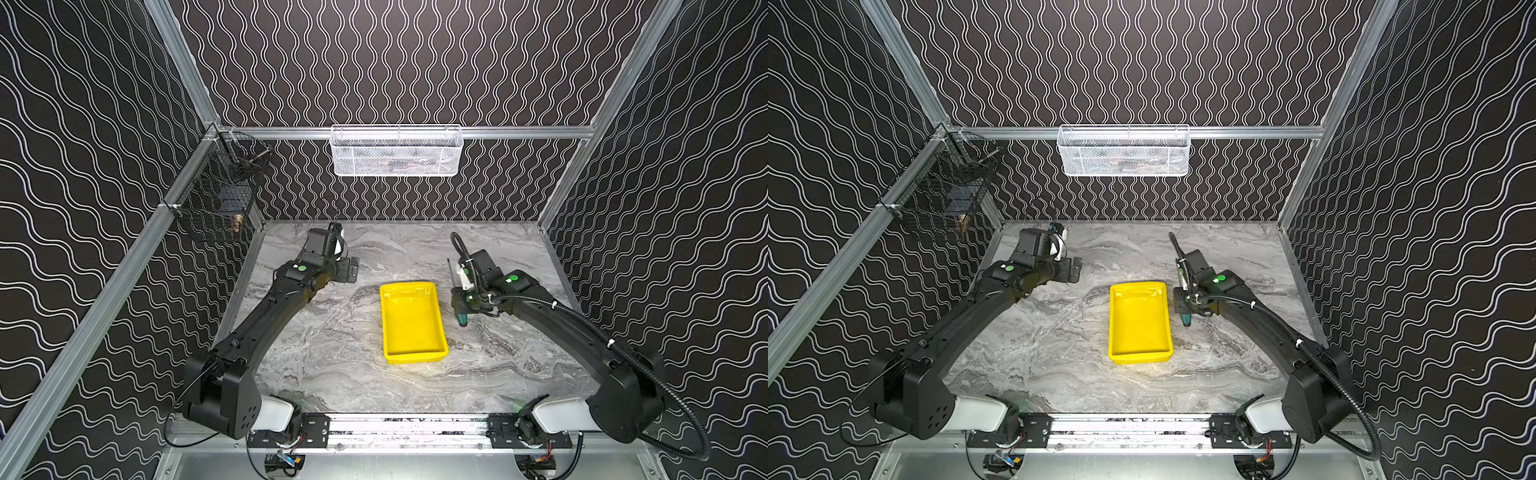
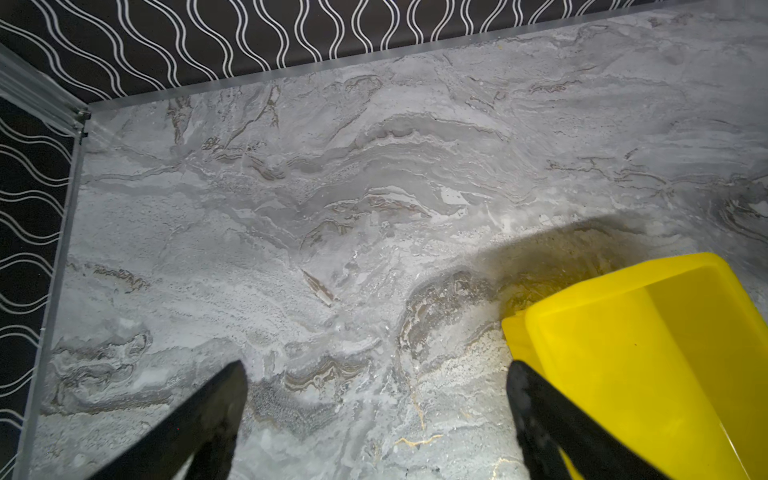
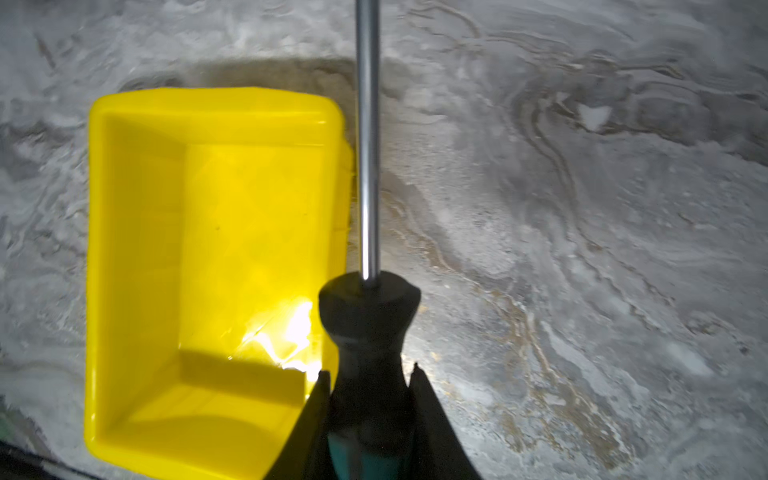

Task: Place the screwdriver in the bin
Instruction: 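Carry the screwdriver over the yellow tray with the right gripper, then lower the screwdriver into the tray and open the right gripper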

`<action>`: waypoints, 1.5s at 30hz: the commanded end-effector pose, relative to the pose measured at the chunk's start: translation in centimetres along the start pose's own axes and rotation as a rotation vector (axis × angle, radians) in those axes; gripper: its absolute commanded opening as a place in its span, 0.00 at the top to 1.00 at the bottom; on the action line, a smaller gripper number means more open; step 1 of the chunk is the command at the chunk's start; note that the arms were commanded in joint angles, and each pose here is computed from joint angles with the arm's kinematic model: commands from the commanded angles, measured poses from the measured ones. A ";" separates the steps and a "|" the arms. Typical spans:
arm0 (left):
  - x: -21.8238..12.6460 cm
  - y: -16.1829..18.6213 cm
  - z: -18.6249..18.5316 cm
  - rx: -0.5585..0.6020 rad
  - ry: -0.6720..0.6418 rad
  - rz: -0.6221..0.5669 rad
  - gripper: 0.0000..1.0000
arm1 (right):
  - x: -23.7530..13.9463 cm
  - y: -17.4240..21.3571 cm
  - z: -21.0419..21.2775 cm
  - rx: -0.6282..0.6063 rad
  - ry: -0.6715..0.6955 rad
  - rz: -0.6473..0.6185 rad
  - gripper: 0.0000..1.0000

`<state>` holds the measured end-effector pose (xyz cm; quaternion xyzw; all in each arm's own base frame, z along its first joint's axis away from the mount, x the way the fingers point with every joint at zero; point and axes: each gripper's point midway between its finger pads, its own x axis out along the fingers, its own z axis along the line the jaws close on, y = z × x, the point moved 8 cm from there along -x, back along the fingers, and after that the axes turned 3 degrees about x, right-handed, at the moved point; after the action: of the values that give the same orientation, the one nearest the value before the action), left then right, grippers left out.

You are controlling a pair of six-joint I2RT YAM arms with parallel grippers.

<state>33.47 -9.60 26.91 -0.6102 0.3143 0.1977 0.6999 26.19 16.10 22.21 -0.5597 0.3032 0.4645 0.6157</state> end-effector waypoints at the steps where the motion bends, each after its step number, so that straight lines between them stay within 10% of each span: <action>1: -0.1 -0.4 0.4 -0.041 0.022 -0.011 0.01 | 0.5 0.2 1.4 -0.053 -0.008 0.035 0.86; 45: -2.1 -1.0 1.8 -0.052 -0.033 -0.070 0.01 | 10.5 5.2 8.4 -0.251 -0.061 0.276 0.85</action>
<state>32.86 -7.81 29.22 -0.6337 0.2772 0.1915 0.6963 24.17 26.13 12.44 -0.5739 0.3040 0.5948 0.4738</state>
